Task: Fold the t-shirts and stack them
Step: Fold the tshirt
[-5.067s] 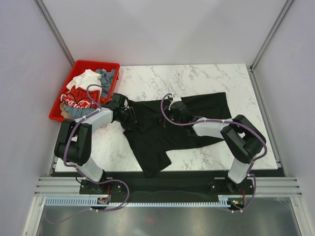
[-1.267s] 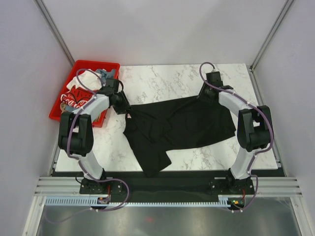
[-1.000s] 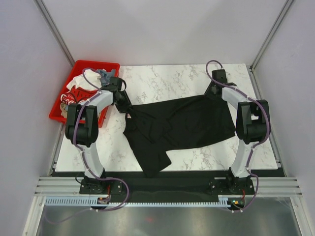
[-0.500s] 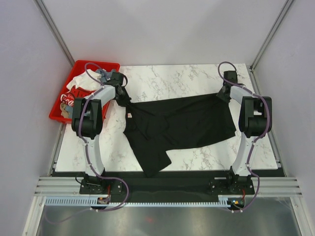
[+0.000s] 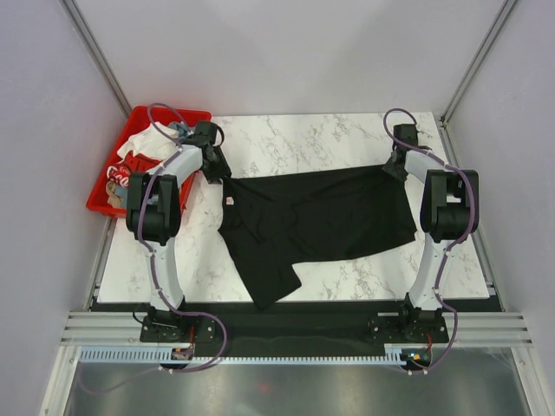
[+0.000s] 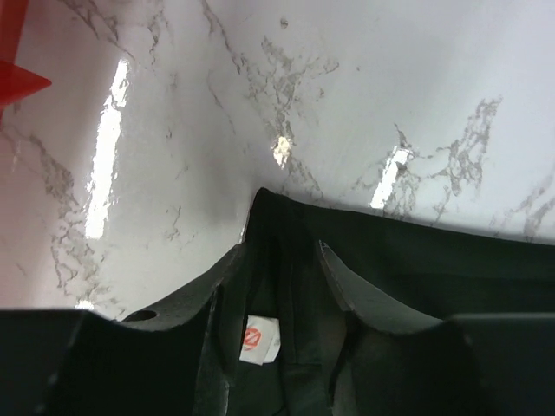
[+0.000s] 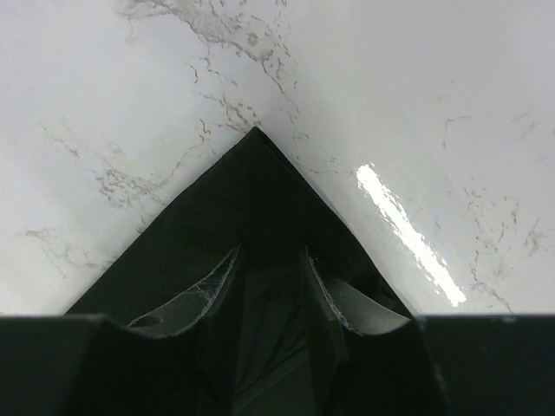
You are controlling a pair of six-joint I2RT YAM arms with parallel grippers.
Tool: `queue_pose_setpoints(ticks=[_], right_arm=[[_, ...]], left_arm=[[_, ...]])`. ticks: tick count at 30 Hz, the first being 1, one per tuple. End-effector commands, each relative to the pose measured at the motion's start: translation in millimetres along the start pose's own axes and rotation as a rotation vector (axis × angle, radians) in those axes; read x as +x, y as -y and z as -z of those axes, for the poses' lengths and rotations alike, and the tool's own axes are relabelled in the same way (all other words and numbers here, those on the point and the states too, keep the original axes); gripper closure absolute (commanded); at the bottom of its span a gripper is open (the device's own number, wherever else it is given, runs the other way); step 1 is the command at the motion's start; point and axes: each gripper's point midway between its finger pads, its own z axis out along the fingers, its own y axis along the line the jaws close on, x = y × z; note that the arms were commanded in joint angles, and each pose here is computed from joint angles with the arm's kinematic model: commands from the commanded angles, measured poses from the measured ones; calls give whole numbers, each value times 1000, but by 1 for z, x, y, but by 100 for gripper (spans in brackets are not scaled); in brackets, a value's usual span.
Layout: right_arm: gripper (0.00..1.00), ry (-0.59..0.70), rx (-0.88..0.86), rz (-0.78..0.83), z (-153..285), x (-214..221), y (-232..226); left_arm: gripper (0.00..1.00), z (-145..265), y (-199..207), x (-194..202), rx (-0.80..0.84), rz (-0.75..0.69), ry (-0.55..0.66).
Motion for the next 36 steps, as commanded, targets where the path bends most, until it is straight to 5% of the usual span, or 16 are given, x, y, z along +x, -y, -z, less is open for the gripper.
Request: queue_pose_setpoints(ticks=[1, 9, 28, 30, 32, 36], right_arm=[[60, 48, -9, -4, 26, -30, -4], [60, 51, -1, -22, 54, -36, 4], [62, -47, 144, -10, 16, 5, 55], [74, -56, 156, -15, 9, 8, 61], [98, -55, 178, -26, 6, 10, 70], [100, -34, 217, -43, 10, 12, 83]], left_arm=[[56, 57, 15, -34, 62, -67, 133], [54, 87, 57, -10, 219, -89, 92], [53, -9, 9, 54, -26, -92, -88], [53, -14, 6, 57, -41, -94, -94], [53, -20, 3, 59, -53, -92, -103], [52, -21, 2, 57, -64, -94, -94]])
